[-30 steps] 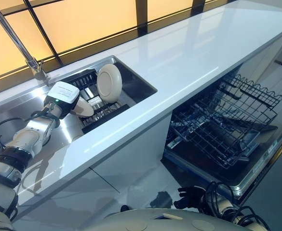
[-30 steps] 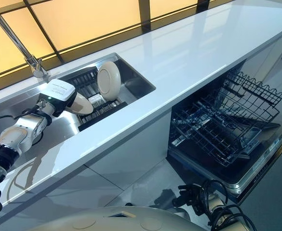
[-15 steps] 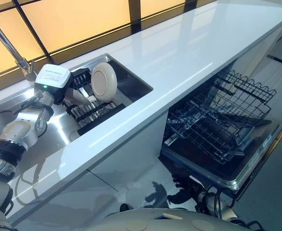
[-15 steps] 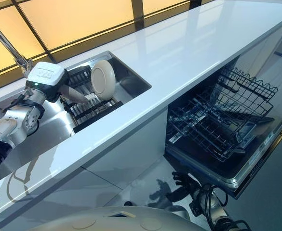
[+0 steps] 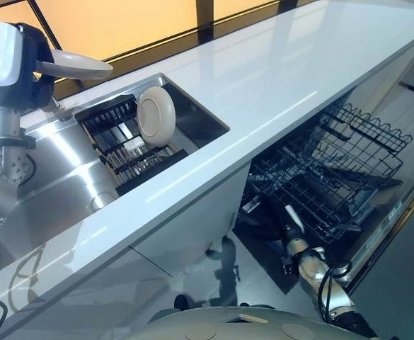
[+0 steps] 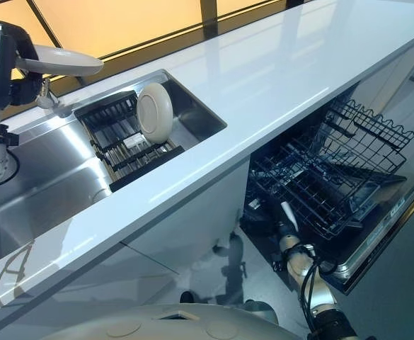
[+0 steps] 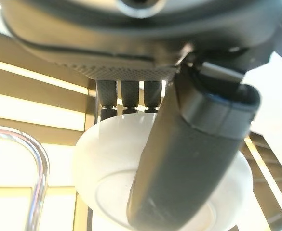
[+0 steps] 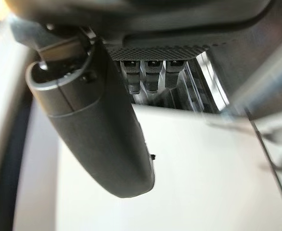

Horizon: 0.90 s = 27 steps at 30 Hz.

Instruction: Pick up plates and place into dishwasher.

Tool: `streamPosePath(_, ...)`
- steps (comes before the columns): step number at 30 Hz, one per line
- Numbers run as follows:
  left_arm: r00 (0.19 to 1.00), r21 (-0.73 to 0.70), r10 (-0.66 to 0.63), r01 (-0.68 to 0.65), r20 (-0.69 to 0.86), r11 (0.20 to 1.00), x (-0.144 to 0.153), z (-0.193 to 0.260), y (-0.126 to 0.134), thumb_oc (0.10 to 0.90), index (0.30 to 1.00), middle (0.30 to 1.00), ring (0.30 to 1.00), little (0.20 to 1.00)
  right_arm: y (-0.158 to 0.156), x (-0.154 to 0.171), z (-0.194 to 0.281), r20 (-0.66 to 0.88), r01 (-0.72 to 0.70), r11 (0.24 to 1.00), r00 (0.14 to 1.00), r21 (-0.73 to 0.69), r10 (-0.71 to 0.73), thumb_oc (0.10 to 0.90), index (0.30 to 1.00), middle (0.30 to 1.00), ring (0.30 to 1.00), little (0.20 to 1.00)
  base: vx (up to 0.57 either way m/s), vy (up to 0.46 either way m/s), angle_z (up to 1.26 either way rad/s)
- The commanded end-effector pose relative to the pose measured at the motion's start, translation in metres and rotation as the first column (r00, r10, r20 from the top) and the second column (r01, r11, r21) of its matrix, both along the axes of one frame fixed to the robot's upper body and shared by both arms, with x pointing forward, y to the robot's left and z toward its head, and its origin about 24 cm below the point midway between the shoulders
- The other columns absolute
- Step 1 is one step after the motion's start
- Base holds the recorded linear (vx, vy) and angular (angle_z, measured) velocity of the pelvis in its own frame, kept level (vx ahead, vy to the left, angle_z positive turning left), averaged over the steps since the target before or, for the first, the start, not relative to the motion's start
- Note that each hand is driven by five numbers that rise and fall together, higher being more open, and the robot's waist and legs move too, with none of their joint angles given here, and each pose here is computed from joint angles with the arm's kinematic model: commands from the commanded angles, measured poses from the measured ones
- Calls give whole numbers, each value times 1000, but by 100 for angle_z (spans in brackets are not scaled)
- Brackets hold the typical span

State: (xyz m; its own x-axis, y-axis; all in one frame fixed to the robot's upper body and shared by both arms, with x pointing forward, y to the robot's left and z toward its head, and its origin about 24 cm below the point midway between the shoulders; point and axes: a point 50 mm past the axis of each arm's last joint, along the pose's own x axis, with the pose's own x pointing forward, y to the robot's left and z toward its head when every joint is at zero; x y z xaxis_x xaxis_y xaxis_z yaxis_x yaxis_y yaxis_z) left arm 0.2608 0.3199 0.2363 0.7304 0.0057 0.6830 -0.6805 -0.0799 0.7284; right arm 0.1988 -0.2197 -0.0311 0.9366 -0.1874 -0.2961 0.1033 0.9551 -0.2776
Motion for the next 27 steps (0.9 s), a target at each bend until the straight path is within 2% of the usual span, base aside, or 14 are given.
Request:
streamPosePath(1, 941, 86, -38, 9, 336, 996, -26, 71, -2, 100, 300, 300, 300, 200, -18, 28, 83, 452, 211, 977, 875, -35, -173, 800, 900, 900, 900, 900, -62, 22, -4)
streamPosePath(4, 922, 94, -130, 103, 364, 990, -33, 71, -18, 100, 300, 300, 300, 200, -22, 30, 129, 684, 310, 948, 707, -73, -179, 800, 900, 900, 900, 900, -43, 15, -3)
streamPosePath(6, 909, 95, -208, 186, 360, 978, -35, 71, -32, 100, 300, 300, 300, 200, -19, 31, 164, 823, 329, 933, 564, -145, -71, 800, 900, 900, 900, 900, 0, 0, 0)
streamPosePath(8, 895, 92, -282, 267, 346, 959, -35, 69, -44, 100, 300, 300, 300, 200, -14, 33, 190, 885, 312, 924, 463, -219, 53, 800, 900, 900, 900, 900, -37, 3, -1)
streamPosePath(11, 866, 80, -391, 386, 313, 919, -32, 69, -63, 100, 300, 300, 300, 200, 1, 35, 220, 884, 235, 893, 374, -384, 282, 800, 900, 900, 900, 900, -48, -13, 0)
streamPosePath(15, 836, 60, -488, 490, 251, 870, -29, 67, -79, 100, 300, 300, 300, 200, 23, 37, 241, 772, 55, 809, 341, -585, 536, 800, 900, 900, 900, 900, -47, -18, 4)
streamPosePath(16, 823, 54, -523, 525, 222, 849, -27, 63, -86, 100, 300, 300, 300, 200, 33, 37, 245, 703, -13, 750, 337, -661, 626, 800, 900, 900, 900, 900, -35, -17, 1)
streamPosePath(21, 776, -10, -613, 621, 151, 784, -22, 57, -99, 100, 300, 300, 300, 200, 45, 41, 255, 639, -75, 688, 310, -722, 704, 800, 900, 900, 900, 900, -15, -9, 6)
streamPosePath(27, 699, -79, -709, 715, 88, 695, -18, 53, -120, 100, 300, 300, 300, 200, 62, 44, 266, 616, -77, 649, 250, -757, 747, 800, 900, 900, 900, 900, -8, -8, 8)
